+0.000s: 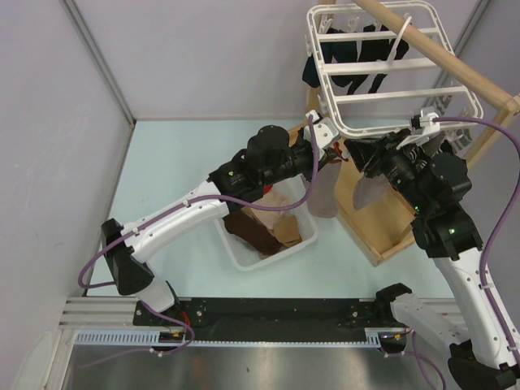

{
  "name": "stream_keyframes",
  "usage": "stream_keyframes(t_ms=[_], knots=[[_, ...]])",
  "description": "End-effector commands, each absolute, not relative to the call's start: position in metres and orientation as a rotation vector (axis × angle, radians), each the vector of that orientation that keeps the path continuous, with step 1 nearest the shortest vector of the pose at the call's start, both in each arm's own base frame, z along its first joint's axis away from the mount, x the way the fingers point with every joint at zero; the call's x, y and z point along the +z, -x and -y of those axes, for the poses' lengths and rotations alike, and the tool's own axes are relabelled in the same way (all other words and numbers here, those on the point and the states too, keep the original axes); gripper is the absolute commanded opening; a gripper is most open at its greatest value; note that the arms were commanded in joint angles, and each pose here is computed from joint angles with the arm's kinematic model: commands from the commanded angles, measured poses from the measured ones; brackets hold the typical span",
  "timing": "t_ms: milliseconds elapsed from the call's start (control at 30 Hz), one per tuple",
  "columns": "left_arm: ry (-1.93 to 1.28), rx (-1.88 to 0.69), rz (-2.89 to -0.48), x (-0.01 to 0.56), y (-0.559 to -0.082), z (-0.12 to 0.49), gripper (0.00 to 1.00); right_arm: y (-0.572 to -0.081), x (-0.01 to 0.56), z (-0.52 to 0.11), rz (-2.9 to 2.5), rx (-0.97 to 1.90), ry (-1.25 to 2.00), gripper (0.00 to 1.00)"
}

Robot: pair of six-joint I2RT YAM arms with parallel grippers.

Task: Clip the socks to the hanger
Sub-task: Clamp the sock onto the hanger.

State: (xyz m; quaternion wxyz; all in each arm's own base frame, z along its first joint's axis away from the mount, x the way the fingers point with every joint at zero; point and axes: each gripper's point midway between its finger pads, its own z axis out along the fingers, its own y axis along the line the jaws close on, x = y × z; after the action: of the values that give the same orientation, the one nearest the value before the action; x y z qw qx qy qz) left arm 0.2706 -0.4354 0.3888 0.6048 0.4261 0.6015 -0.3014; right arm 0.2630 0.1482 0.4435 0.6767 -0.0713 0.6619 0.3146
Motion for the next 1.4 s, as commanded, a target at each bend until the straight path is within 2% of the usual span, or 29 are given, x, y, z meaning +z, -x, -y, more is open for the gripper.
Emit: stream_keyframes(t_ms=[0, 867, 1367], knots=[[-0.948, -0.733, -1.342, 0.419, -0.263, 0.435, 0.00, -0.262, 0.445, -0.152, -1.483, 0.709, 0.182, 0.00], [-0.950, -0.771, -1.295, 0.439, -0.246, 0.422, 0.00, -0.269, 0.436, -0.146, -1.516, 0.643, 0.165, 0.00], [-0.950, -0.809, -1.270, 0.445, -0.245, 0.434, 0.00, -0.265, 0.435, -0.154, -1.517, 0.679, 0.194, 0.00]])
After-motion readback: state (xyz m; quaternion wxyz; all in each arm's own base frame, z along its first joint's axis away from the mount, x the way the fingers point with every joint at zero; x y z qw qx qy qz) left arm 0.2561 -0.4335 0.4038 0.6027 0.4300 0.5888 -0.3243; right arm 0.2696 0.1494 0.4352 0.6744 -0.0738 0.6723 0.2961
